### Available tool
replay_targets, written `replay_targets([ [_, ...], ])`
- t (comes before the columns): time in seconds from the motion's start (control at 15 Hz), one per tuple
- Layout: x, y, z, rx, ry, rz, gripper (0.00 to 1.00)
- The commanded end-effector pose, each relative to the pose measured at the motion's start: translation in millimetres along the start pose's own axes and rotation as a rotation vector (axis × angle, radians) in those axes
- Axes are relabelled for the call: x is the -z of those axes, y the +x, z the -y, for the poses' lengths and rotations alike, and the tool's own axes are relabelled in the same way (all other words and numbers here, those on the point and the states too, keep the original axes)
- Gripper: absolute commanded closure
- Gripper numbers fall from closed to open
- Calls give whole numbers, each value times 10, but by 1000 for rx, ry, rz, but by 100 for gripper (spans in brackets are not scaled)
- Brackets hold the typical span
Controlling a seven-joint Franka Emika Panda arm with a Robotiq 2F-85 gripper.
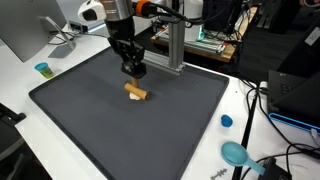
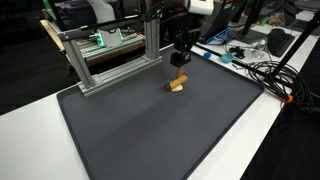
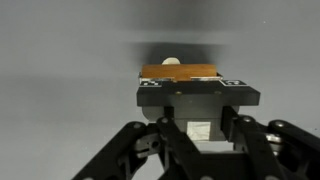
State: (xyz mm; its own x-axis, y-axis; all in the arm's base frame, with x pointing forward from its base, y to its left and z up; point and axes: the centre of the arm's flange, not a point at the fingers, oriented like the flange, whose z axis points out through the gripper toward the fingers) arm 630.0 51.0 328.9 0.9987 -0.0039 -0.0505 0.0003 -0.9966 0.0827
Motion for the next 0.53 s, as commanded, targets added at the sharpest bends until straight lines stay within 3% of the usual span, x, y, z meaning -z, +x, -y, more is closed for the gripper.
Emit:
replay_targets([
  [0.0,-303,33,26,0,26,94,78],
  [0.47,-426,14,-239,-61,134,102,78],
])
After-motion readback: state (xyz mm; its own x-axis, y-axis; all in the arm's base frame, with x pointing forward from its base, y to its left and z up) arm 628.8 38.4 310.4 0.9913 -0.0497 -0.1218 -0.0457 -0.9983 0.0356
